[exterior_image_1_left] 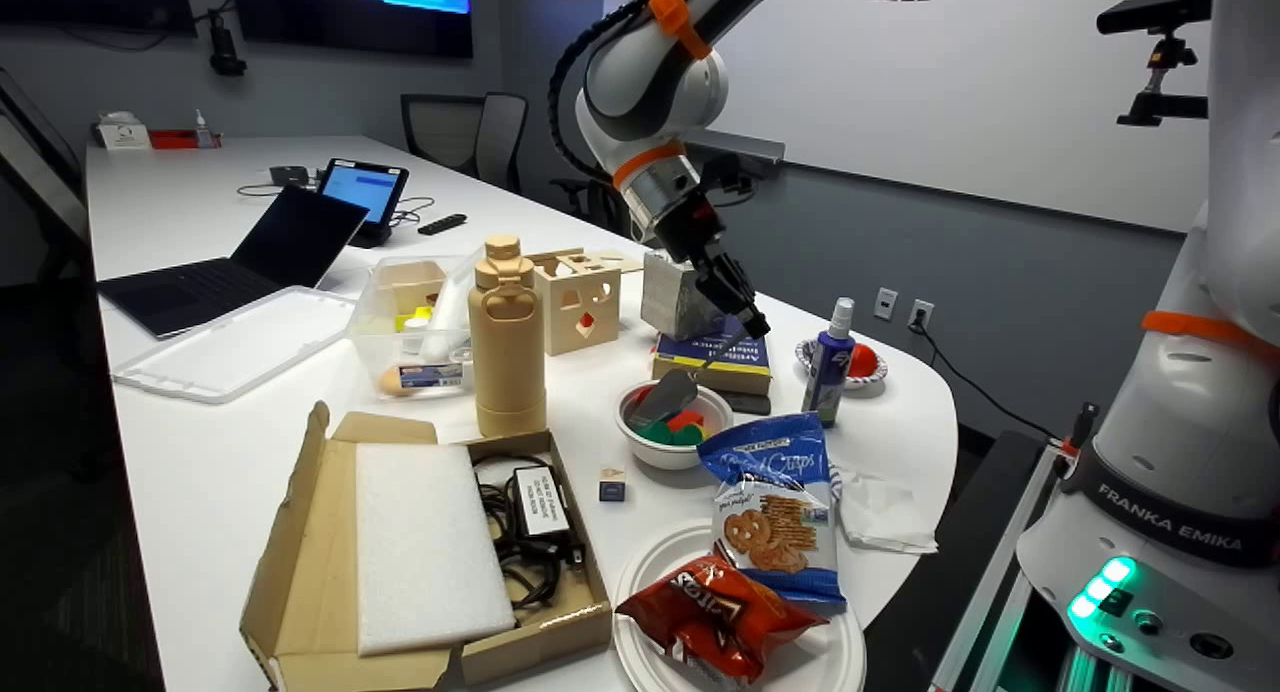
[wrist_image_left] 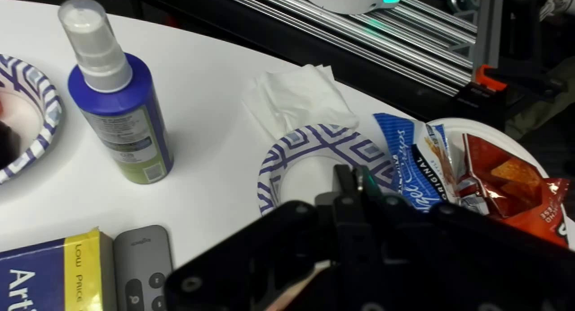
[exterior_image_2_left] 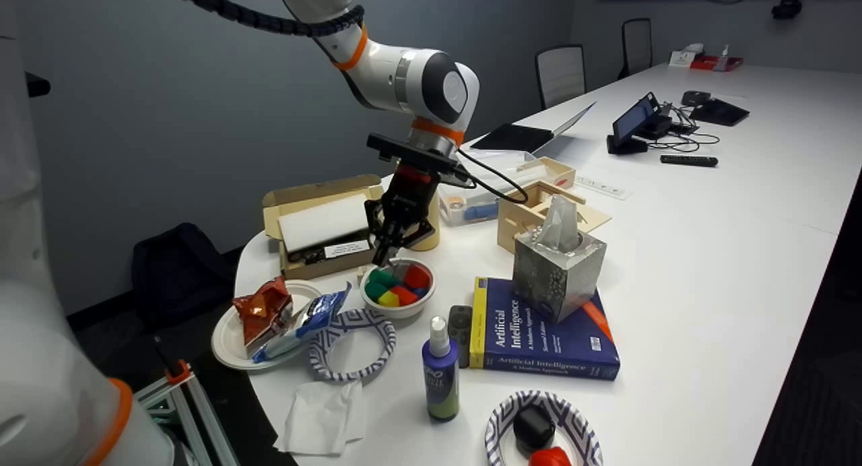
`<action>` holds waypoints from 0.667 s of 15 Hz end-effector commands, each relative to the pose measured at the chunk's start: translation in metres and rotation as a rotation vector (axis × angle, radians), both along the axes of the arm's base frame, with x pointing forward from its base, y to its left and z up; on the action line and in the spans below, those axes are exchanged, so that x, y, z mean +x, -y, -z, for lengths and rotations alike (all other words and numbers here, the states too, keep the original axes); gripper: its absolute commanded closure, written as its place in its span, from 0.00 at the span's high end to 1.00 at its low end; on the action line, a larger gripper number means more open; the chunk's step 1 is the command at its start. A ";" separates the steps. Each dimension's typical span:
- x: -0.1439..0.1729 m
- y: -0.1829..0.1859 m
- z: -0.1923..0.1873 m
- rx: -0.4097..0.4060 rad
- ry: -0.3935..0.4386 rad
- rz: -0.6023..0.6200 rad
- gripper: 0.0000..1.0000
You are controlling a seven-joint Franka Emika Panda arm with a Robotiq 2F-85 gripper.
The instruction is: Use the cake spatula to stir the blocks in the white bowl.
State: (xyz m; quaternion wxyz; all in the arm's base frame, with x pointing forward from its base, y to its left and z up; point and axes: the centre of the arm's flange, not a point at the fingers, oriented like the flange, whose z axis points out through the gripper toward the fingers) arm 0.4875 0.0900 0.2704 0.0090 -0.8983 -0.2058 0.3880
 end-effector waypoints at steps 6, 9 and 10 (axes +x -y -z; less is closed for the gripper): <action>0.022 -0.006 0.012 0.060 0.120 0.062 0.01; 0.032 -0.005 0.013 0.026 0.206 0.083 0.01; 0.034 -0.003 0.011 0.013 0.225 0.089 0.01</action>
